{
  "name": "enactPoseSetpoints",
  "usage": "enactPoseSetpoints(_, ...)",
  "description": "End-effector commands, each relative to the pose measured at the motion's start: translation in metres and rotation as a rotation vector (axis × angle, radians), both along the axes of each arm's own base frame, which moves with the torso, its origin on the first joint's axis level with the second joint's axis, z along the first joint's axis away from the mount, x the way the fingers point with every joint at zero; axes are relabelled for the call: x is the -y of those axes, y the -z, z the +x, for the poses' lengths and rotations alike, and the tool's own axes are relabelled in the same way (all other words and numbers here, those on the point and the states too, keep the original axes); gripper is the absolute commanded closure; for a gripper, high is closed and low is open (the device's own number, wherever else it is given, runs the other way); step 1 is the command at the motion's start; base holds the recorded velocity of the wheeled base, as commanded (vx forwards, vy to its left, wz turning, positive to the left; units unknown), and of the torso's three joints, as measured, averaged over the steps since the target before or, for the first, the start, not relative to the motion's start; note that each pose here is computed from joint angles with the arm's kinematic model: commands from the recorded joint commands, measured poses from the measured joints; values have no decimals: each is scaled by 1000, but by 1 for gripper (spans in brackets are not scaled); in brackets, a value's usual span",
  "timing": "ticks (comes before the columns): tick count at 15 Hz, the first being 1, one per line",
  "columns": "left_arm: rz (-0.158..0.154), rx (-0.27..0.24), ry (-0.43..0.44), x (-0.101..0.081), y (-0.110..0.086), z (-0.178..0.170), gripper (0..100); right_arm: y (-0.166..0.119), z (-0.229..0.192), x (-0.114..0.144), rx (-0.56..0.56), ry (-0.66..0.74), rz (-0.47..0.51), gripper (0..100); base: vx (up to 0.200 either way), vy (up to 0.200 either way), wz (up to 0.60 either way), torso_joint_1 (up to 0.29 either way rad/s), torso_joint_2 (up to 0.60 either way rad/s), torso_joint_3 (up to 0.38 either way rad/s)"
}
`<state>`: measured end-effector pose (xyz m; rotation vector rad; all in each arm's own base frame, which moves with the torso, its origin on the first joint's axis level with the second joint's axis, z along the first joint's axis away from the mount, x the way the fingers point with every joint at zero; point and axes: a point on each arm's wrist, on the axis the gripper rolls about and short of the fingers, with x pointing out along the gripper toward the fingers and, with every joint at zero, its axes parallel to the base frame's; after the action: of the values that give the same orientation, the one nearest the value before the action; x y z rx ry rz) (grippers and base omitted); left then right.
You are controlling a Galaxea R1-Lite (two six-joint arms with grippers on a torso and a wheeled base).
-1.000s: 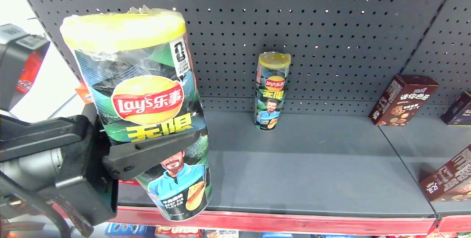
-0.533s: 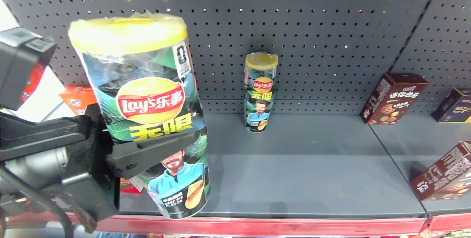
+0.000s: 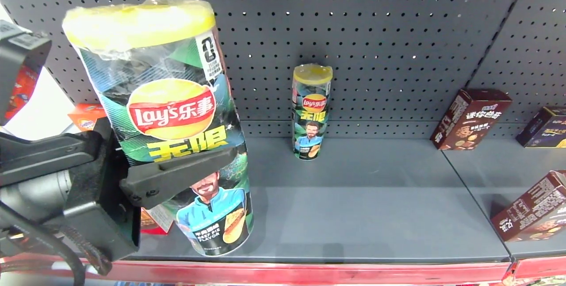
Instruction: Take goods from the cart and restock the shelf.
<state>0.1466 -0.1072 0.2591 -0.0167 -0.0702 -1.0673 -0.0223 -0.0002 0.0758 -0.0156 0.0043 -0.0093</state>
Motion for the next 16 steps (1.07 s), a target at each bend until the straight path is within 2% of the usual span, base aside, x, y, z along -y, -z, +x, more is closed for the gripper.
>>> enactPoseSetpoints(1,3,-2,5,1,2,0,100,0,0,0,-2,-5,-1,0,0,0,0,0,0,0)
enactPoseSetpoints(4,9,-17,-4,2,3,6,100,-3,1,0,-5,-11,-3,0,0,0,0,0,0,0)
enactPoseSetpoints(5,10,-18,2,2,4,5,100,-25,-5,0,49,-20,3,0,0,0,0,0,0,0)
enactPoseSetpoints(6,12,-22,1,2,5,4,100,-82,3,-2,-10,-112,45,0,0,0,0,0,0,0)
enactPoseSetpoints(7,15,-45,3,2,10,4,100,-108,13,-2,-12,-158,56,0,0,0,0,0,0,0)
enactPoseSetpoints(8,21,-58,1,2,13,5,100,-121,16,-3,11,-175,52,0,0,0,0,0,0,0)
enactPoseSetpoints(10,21,-72,-26,-3,16,7,100,-153,47,-7,-19,-279,0,0,0,0,0,0,0,0)
enactPoseSetpoints(14,10,-67,-30,-5,20,6,100,-174,96,-24,-134,-478,-7,0,0,0,0,0,0,0)
enactPoseSetpoints(16,15,-85,-30,-7,27,2,100,-186,122,-37,-177,-532,-12,0,0,0,0,0,0,0)
